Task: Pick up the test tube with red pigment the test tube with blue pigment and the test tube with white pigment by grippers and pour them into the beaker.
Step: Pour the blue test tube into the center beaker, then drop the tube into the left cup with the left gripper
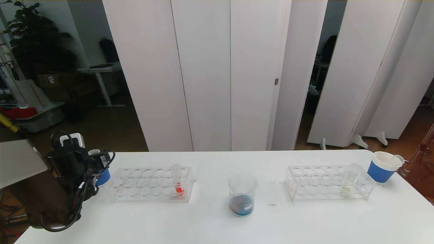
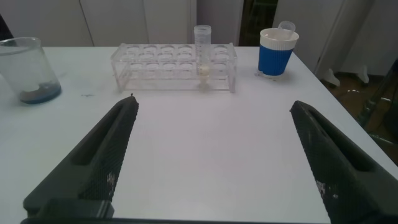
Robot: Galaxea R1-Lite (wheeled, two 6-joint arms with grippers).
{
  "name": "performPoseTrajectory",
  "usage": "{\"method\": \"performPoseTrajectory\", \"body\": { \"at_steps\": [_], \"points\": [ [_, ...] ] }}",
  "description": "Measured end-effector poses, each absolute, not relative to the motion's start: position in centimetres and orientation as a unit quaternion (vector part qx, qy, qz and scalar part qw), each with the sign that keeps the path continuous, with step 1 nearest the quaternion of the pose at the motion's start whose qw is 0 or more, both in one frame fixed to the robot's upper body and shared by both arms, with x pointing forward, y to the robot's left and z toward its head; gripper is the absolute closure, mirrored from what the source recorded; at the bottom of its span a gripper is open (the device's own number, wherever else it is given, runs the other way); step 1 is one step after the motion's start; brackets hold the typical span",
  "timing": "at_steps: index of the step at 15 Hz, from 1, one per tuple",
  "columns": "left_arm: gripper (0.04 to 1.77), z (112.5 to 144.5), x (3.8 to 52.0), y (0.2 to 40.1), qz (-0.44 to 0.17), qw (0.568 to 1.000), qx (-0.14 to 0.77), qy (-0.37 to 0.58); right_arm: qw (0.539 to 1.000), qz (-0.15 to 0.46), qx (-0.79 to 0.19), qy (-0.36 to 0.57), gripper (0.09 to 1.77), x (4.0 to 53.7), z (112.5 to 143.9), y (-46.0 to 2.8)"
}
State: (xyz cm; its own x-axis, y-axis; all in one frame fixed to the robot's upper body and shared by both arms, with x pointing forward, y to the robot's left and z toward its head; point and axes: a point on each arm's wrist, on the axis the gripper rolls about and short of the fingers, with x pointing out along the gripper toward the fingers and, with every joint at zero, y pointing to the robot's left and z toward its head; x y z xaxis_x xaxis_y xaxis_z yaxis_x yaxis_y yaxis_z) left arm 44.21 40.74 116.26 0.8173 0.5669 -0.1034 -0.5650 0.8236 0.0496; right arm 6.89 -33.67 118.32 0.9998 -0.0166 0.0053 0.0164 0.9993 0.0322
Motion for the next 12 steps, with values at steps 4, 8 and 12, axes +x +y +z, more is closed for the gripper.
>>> {"method": "performPoseTrajectory", "body": {
  "at_steps": [4, 8, 12],
  "points": [
    [0.06, 117.5, 44.0, 40.6, 0.293, 0.955, 0.025, 0.05, 1.0, -0.009, 0.016, -0.003, 0.11, 6.9, 118.3, -33.7],
    [0.06, 120.1, 42.8, 40.4, 0.293, 0.955, 0.025, 0.045, 1.0, -0.008, 0.016, -0.003, 0.11, 6.9, 118.3, -33.7],
    [0.06, 123.8, 40.5, 39.9, 0.29, 0.956, 0.025, 0.041, 1.0, -0.008, 0.016, -0.003, 0.11, 6.9, 118.3, -33.7]
  ]
}}
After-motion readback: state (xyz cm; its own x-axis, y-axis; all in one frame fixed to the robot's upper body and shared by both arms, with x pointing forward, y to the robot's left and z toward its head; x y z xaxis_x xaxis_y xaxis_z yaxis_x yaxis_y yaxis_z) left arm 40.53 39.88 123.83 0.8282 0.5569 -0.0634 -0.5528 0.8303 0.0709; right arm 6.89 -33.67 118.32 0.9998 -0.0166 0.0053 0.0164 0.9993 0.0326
